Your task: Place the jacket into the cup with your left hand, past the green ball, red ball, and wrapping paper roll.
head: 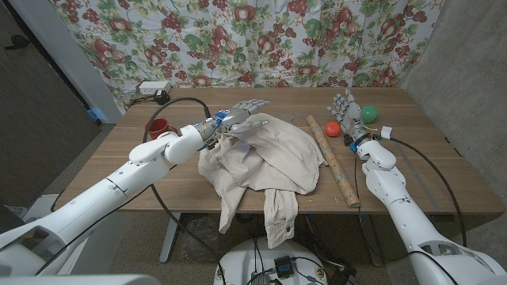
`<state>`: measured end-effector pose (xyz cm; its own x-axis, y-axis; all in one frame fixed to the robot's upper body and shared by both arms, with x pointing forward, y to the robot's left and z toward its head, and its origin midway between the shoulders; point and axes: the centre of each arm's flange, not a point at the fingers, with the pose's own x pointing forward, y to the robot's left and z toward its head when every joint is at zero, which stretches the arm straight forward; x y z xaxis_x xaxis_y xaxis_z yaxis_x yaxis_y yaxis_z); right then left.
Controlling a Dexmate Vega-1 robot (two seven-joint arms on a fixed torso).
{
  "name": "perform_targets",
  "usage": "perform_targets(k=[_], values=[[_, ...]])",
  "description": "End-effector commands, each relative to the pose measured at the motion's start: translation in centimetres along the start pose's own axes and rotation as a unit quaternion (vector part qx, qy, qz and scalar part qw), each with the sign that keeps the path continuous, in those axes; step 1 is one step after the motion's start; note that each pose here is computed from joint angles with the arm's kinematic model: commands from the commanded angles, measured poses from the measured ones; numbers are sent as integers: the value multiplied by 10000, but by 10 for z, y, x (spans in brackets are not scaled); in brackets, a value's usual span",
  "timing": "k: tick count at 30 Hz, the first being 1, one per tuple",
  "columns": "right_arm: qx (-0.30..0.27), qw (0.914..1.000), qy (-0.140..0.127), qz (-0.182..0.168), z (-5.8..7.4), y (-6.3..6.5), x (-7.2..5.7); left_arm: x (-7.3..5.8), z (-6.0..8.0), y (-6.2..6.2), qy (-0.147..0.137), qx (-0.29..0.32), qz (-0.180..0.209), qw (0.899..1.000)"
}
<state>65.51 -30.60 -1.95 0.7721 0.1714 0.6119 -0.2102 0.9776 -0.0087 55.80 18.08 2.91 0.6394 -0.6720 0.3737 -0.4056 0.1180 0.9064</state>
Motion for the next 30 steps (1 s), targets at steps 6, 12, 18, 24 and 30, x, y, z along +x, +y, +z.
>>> perform_targets(k=[6,12,18,24,30], values=[[8,10000,11,8,-1,1,2,1,-2,-6,61,86,-230,9997],[1,10000,15,19,-2,1,3,2,-3,-8,74,100,-284,9995],[10,10000,26,11,-3,2,4,2,-3,-8,53,169,-288,9994],[12,10000,35,-4,-4,2,4,3,-3,-8,73,248,-347,9991],[-7,10000,35,4,-4,3,5,4,-3,-9,95,329,-445,9984]])
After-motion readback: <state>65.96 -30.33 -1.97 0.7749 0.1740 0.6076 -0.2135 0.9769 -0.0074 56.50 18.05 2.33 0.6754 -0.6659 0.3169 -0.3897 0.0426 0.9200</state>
